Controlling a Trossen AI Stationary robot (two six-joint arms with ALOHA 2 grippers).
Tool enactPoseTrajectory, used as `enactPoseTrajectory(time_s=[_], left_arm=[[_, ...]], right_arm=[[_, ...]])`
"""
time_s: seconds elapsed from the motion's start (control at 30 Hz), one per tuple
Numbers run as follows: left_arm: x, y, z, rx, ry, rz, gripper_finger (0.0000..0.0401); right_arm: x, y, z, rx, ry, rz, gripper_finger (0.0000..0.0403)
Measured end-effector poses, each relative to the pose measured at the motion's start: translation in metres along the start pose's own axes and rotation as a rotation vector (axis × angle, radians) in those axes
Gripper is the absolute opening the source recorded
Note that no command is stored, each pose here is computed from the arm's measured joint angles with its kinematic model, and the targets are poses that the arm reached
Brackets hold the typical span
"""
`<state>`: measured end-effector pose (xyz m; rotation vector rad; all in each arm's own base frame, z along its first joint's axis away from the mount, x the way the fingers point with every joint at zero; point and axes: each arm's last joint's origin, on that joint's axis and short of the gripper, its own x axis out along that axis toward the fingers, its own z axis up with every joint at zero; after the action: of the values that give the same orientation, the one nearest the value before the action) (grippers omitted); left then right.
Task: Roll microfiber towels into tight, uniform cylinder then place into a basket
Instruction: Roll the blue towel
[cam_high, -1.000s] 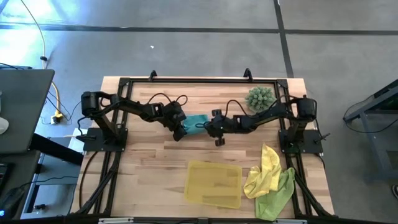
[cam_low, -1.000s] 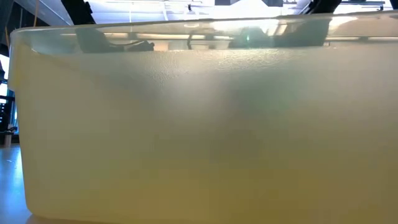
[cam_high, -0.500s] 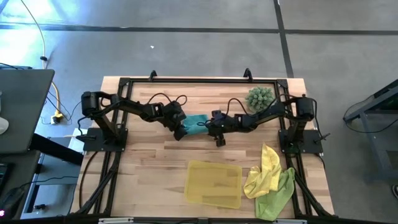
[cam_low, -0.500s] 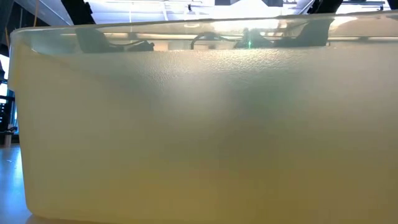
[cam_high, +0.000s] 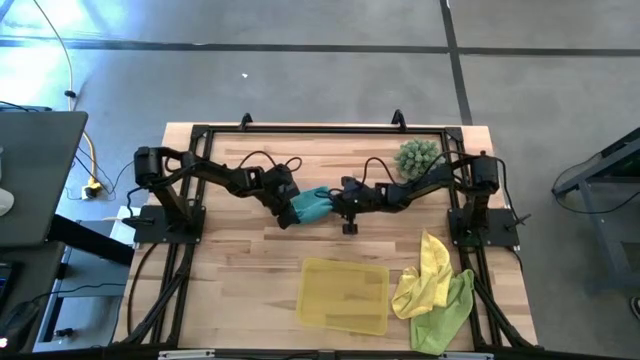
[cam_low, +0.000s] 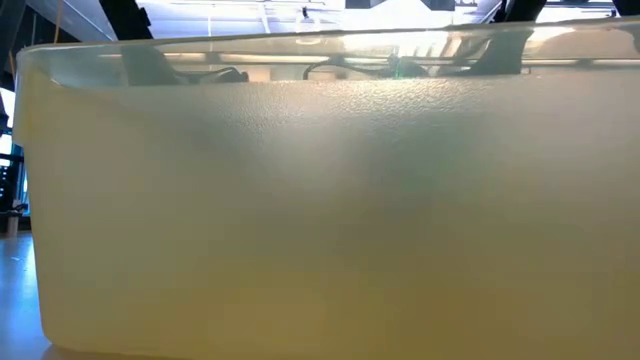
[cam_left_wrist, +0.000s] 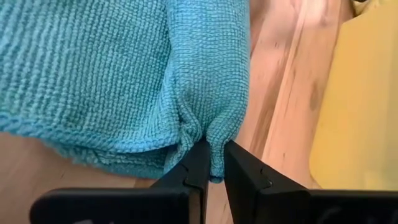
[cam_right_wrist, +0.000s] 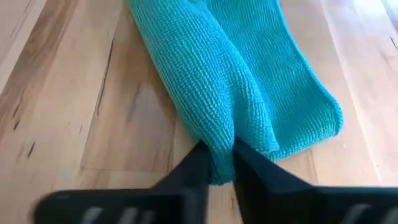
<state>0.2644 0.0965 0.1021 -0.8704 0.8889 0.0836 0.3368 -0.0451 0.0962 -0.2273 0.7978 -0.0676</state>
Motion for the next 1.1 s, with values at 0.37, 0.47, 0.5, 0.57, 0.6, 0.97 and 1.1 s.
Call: enactPoseTrajectory(time_s=[0.37,0.47,0.5,0.57,0.6,0.97,1.1], left_arm=[[-0.019,-0.010,0.006,0.188,-0.086,0.062,0.0042],[-0.025,-0.020,0.007,0.303,-0.120,0.083,0.0054],[-0.026,-0.023,0.007,0.342,-0.126,0.091,0.0058],[-0.027,-0.031,0.006,0.436,-0.145,0.111,0.0065],[-0.028,-0.035,0.005,0.492,-0.155,0.120,0.0068],[-0.012,-0.079,-0.019,1.060,-0.186,0.423,0.0077],[-0.009,-0.092,-0.026,1.134,-0.240,0.620,0.0077]], right_arm=[[0.000,-0.008,-0.007,0.222,0.009,0.183,0.0005],[0.000,-0.018,-0.010,0.371,0.006,0.272,0.0004],[-0.001,-0.022,-0.011,0.425,0.005,0.309,0.0004],[-0.001,-0.029,-0.015,0.536,0.015,0.385,0.0003],[-0.002,-0.032,-0.017,0.589,0.023,0.415,0.0003],[-0.004,-0.046,-0.023,0.806,0.063,0.462,0.0001],[-0.004,-0.045,-0.023,0.817,0.076,0.462,0.0001]])
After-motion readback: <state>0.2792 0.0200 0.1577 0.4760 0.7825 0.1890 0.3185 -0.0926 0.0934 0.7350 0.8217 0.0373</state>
